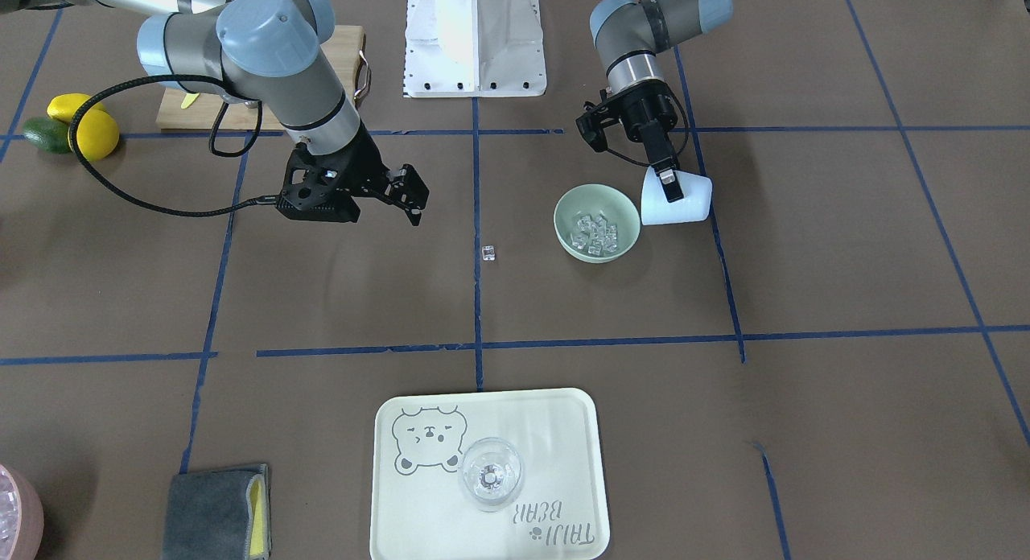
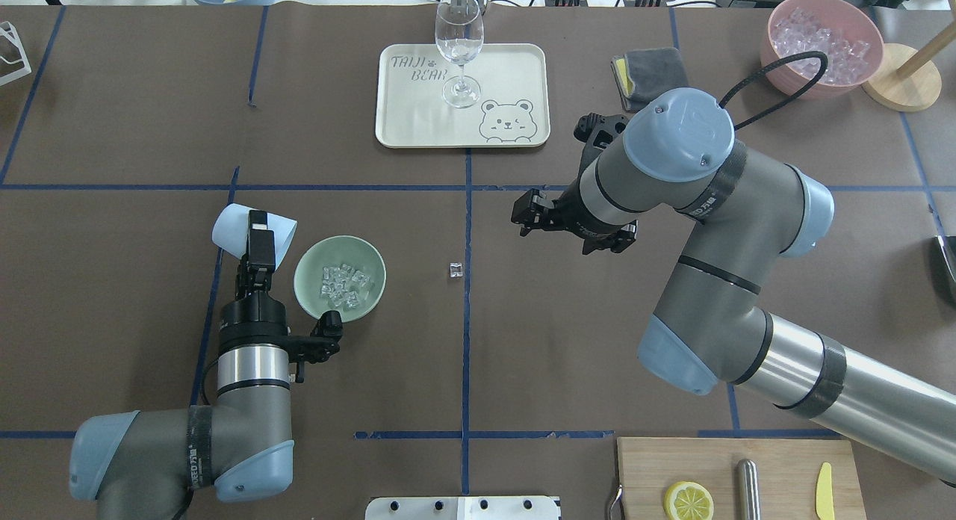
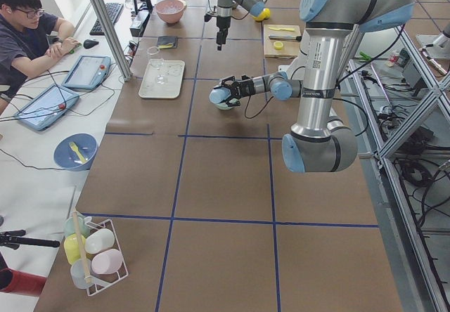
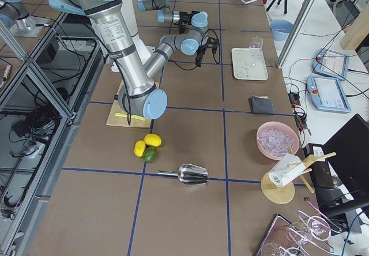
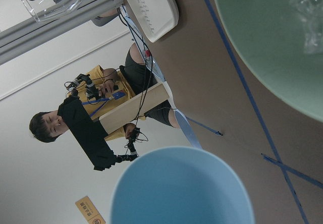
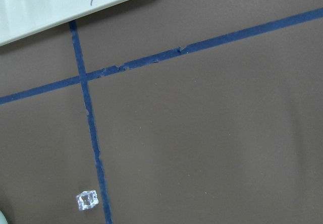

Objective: Pour ice into bowl

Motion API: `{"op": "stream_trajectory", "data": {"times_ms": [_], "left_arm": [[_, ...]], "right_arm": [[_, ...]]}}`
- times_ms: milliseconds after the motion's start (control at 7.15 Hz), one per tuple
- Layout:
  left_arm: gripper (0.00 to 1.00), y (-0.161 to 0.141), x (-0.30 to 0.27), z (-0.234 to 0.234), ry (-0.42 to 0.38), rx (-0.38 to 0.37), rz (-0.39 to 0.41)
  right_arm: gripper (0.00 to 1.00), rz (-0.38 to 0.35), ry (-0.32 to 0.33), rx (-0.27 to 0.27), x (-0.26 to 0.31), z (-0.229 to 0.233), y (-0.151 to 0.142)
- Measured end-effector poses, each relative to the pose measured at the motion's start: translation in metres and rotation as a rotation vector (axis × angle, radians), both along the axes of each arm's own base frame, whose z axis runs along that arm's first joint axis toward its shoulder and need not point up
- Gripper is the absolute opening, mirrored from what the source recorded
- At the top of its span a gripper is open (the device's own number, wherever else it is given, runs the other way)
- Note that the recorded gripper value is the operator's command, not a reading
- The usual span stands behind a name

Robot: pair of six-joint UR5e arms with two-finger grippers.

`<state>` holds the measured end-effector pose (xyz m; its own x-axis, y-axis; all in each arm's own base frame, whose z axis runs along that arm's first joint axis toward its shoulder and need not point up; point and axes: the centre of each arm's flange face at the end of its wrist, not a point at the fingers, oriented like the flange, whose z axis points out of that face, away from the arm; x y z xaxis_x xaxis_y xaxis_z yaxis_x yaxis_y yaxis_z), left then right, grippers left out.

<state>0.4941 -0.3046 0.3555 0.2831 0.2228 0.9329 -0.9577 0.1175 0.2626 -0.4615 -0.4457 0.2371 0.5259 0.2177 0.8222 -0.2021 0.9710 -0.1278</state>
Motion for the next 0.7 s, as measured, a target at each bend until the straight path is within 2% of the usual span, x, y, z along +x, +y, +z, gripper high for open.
{"op": "stream_trajectory", "data": {"times_ms": [280,419,699], "left_arm": [[0.0,0.0002,-0.0008,-0.0025,0.012,0.0,-0.001],[0.0,0.0004,-0.0018,-0.0049,0.045,0.0,-0.006],[0.0,0.0008,-0.002,-0.0061,0.206,-0.003,-0.041]], "right_arm": [[1.0,-0.001,0.0,-0.001,-0.0009,0.0001,0.0007],[1.0,-0.001,0.0,-0.001,-0.0011,-0.0002,0.0008],[1.0,-0.002,-0.001,0.0,-0.0016,-0.0007,0.0011]]}}
